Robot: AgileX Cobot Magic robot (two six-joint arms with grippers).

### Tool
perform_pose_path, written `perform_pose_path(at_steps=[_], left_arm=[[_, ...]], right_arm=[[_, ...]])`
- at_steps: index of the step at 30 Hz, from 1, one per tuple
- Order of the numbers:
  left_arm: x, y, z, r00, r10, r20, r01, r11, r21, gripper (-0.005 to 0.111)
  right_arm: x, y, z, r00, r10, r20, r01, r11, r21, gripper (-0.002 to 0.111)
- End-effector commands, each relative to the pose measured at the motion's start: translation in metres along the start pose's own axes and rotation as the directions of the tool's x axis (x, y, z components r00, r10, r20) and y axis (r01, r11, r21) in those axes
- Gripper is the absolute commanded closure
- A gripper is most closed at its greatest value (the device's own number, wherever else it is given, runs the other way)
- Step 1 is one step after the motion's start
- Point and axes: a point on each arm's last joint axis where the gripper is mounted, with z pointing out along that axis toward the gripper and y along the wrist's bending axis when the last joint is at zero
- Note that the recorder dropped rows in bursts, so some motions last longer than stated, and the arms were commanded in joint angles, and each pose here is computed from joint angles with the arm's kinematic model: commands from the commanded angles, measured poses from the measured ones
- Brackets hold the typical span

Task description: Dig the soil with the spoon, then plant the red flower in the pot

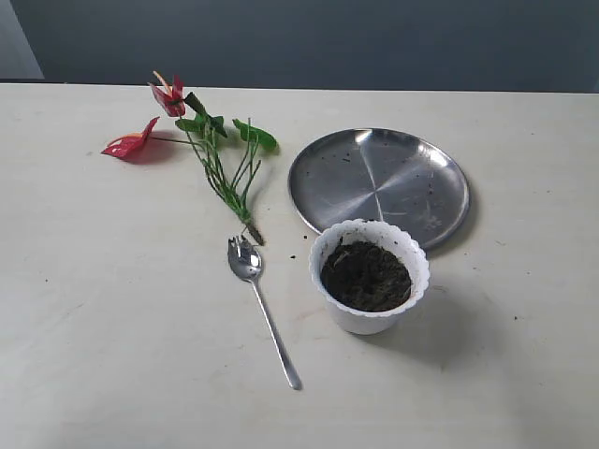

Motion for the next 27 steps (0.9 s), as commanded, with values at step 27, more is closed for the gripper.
perform_pose_path(at_steps=[27], left_arm=[[0.000,0.000,0.000,1.000,0.003,0.002,-0.003,1.000,0.001,0.106]], right_arm=[[-0.198,-0.035,0.076,0.959,0.272,0.084,-0.256,0.954,-0.158,0.109]])
